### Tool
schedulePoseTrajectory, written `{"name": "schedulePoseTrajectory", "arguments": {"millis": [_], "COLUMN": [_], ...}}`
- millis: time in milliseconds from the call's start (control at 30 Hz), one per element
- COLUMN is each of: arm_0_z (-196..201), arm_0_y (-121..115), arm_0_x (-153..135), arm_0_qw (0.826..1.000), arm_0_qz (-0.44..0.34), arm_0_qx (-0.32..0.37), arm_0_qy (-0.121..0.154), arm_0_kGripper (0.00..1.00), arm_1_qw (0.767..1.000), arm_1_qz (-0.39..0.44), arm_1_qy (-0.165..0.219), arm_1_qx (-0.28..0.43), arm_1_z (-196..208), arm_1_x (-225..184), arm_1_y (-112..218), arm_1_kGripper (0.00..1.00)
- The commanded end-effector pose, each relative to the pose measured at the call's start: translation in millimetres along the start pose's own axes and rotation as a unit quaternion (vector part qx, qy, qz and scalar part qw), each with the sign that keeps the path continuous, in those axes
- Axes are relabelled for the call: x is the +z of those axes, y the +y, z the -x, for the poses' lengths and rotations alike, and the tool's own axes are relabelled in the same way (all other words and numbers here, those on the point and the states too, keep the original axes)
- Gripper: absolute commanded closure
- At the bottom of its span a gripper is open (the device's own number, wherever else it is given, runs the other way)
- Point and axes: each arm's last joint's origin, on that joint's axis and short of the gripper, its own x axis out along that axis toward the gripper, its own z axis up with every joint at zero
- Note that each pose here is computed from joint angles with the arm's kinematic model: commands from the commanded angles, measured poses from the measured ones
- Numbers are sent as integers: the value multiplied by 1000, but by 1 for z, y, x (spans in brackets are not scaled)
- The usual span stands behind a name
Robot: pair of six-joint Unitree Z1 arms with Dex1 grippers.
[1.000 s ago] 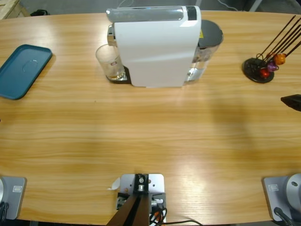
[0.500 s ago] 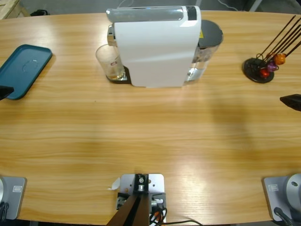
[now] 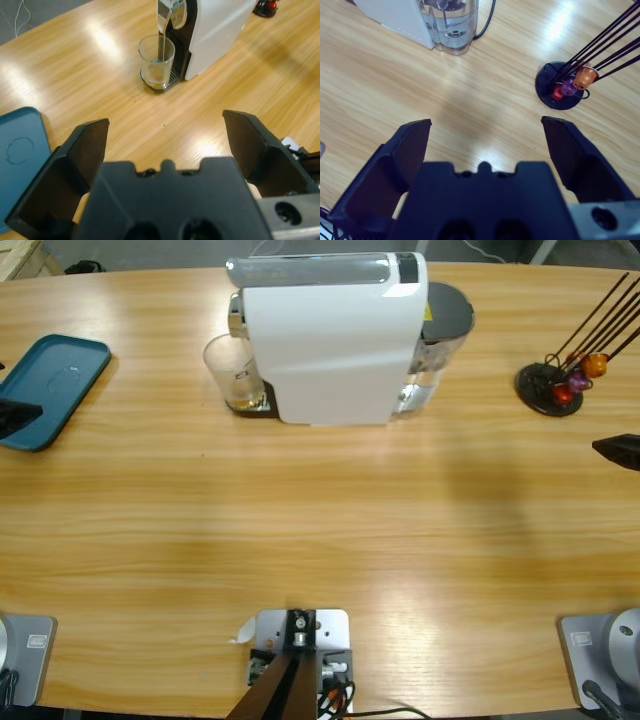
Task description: Pour coffee
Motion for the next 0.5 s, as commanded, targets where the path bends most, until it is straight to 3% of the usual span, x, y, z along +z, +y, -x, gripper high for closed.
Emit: {"name": "schedulePoseTrajectory", "arguments": {"millis": [33, 100, 133, 300, 500], "arm_0_z": [5, 20, 23, 2, -2], "arm_0_y": [-4, -10, -11, -12, -10], "arm_0_x": [-33, -45, -46, -36, -35], "arm_0_qw": [1000, 998, 997, 995, 995], "arm_0_qz": [25, 10, 8, 18, 22], "arm_0_qx": [-9, -30, -34, -95, -93], "arm_0_qy": [-8, -61, -71, -24, -12], "arm_0_kGripper": [0, 0, 0, 0, 0], "arm_1_qw": [1000, 1000, 1000, 1000, 1000], "arm_1_qz": [9, 9, 9, 9, 9], "arm_1_qy": [8, 7, 6, 5, 6], "arm_1_qx": [0, 0, 0, 0, 0], "arm_1_z": [-5, -4, -4, -4, -4], "arm_1_x": [2, 2, 2, 2, 1], "arm_1_y": [2, 2, 2, 2, 2], "arm_1_kGripper": [0, 0, 0, 0, 0]}}
